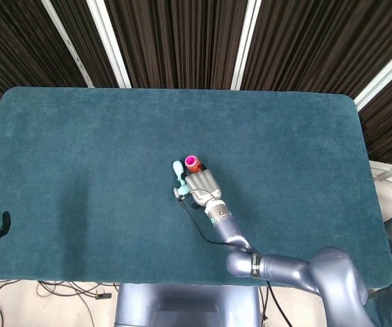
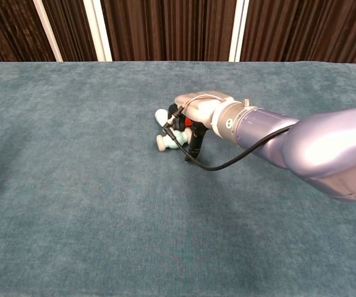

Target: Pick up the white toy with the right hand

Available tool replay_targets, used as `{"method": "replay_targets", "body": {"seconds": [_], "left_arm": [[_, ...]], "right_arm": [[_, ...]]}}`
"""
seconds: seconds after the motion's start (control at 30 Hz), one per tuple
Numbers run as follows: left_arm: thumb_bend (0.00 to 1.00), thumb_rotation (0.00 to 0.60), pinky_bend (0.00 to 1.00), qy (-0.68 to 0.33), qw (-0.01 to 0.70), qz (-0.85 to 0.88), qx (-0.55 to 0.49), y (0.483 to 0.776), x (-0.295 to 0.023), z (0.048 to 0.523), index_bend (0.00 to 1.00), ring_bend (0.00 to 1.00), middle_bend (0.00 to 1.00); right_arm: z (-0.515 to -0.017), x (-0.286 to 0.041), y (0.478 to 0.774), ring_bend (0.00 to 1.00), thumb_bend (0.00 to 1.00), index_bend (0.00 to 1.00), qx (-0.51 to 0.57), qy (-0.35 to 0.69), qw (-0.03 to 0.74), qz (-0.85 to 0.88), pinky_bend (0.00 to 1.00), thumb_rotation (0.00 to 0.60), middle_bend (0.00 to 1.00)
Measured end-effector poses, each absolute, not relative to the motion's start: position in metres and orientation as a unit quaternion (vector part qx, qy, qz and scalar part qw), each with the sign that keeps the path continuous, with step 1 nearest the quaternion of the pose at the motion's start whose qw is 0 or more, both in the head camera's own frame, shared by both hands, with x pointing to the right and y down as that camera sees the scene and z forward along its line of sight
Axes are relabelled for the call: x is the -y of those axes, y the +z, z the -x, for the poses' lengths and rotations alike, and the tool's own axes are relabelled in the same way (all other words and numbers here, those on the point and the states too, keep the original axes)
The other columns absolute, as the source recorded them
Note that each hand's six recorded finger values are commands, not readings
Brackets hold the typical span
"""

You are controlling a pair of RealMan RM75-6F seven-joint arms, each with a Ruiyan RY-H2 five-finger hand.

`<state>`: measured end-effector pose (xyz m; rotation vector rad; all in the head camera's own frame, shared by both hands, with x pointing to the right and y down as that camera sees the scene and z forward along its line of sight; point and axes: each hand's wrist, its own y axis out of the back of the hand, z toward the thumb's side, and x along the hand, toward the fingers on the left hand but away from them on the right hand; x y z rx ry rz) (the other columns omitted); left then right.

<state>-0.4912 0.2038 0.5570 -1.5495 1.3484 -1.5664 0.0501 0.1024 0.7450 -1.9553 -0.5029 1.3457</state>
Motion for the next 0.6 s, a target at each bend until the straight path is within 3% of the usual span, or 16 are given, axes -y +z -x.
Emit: {"method": "replay_targets", "body": {"seconds": [0.13,0.43,0.6], "left_arm": [[0.49,0.600,0.00,-0.584,0.271,0.575,-0.505,0.557,-0.204,0.493,0.12,0.00,0.00],[0.49,0.600,0.00,-0.587,0.268,0.572,-0.507,0.556,-0.203,0.494,0.12,0.00,0.00],[0.49,0.600,0.00,-0.588,0.267,0.571,-0.507,0.556,-0.203,0.494,0.12,0.00,0.00]], "right_arm": [[-0.046,-0.102,0.739,0.68,0.29,0.49,0.211,0.504,0.358,0.757,0.38,0.600,0.61],[-0.046,-0.110,0.733,0.69,0.40,0.51,0.219,0.488,0.359,0.765,0.38,0.600,0.62],[-0.051,-0.108,0.724,0.74,0.48,0.54,0.227,0.485,0.360,0.764,0.44,0.600,0.66]]}}
